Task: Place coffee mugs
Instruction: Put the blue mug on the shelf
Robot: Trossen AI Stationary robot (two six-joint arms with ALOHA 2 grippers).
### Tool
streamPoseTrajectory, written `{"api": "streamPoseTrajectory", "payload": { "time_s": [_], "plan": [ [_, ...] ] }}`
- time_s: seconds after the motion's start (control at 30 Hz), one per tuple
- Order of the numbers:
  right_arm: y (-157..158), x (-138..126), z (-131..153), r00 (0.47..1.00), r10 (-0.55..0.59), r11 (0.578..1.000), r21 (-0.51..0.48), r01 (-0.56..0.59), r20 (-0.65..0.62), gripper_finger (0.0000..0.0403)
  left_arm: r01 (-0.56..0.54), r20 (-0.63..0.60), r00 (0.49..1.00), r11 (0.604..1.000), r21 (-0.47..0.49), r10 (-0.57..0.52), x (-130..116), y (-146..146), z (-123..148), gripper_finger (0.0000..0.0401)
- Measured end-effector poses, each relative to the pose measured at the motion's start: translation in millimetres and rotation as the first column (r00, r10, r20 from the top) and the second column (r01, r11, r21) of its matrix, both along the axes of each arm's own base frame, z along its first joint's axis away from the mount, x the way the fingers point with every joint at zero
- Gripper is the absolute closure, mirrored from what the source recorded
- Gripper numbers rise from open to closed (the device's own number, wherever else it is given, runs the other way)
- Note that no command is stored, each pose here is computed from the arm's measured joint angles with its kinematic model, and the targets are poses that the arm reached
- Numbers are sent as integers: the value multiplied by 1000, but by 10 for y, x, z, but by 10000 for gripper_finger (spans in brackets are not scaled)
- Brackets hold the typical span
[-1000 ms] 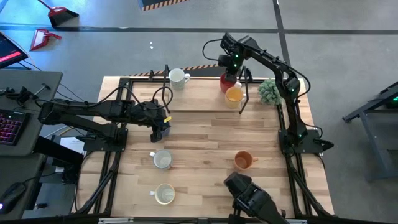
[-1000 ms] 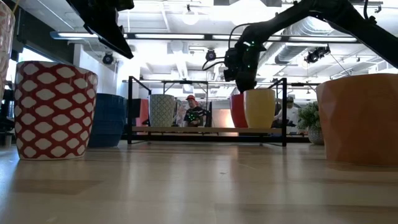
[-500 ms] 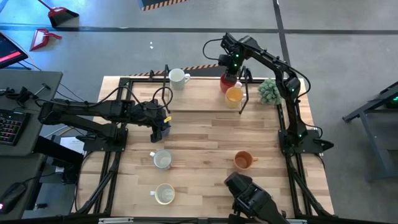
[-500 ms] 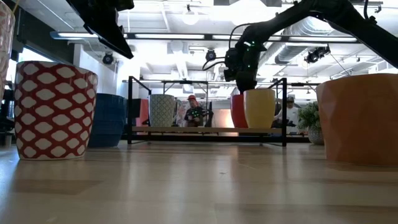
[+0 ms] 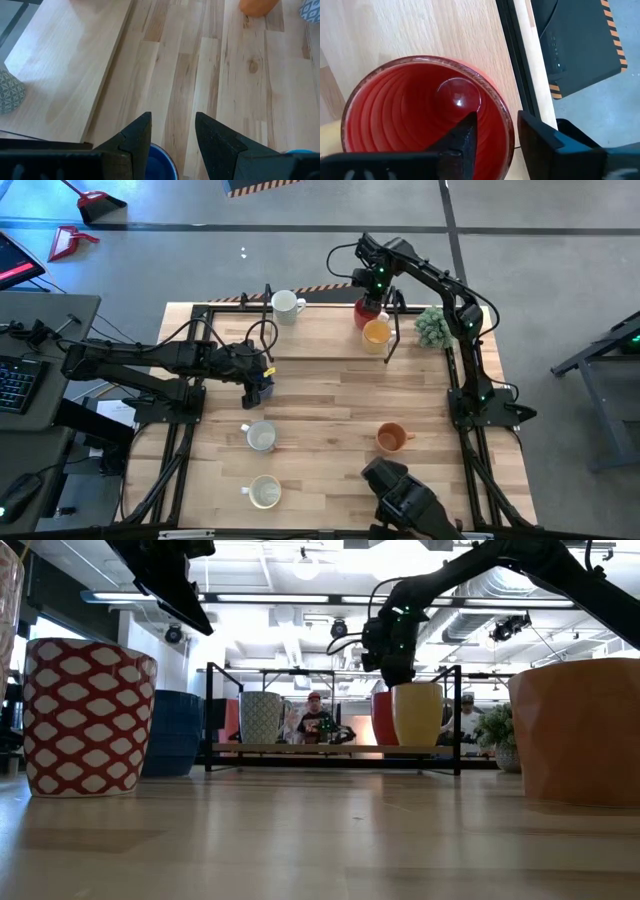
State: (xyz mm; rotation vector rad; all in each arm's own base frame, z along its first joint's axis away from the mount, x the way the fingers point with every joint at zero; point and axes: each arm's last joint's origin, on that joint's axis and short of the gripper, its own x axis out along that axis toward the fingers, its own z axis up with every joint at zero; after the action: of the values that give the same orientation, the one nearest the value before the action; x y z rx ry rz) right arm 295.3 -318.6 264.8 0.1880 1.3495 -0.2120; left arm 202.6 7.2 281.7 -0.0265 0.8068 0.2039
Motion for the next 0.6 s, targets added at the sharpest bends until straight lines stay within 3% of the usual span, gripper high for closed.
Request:
{"api": "streamPoseTrajectory", "payload": {
  "time_s": [0.17,0.4,0.6],
  "plan": [
    [-9,4,105,1000,13,999,-31,-13,10,273,0,0,1000,1000,0,0,0,0,0,261],
    [60,6,724,985,7,996,-86,8,171,272,0,-1,1000,1000,0,0,-1,0,-1,261],
    [571,-33,1175,945,33,993,-116,6,327,272,11,-3,1000,1000,14,-11,0,1,0,261]
  ]
}}
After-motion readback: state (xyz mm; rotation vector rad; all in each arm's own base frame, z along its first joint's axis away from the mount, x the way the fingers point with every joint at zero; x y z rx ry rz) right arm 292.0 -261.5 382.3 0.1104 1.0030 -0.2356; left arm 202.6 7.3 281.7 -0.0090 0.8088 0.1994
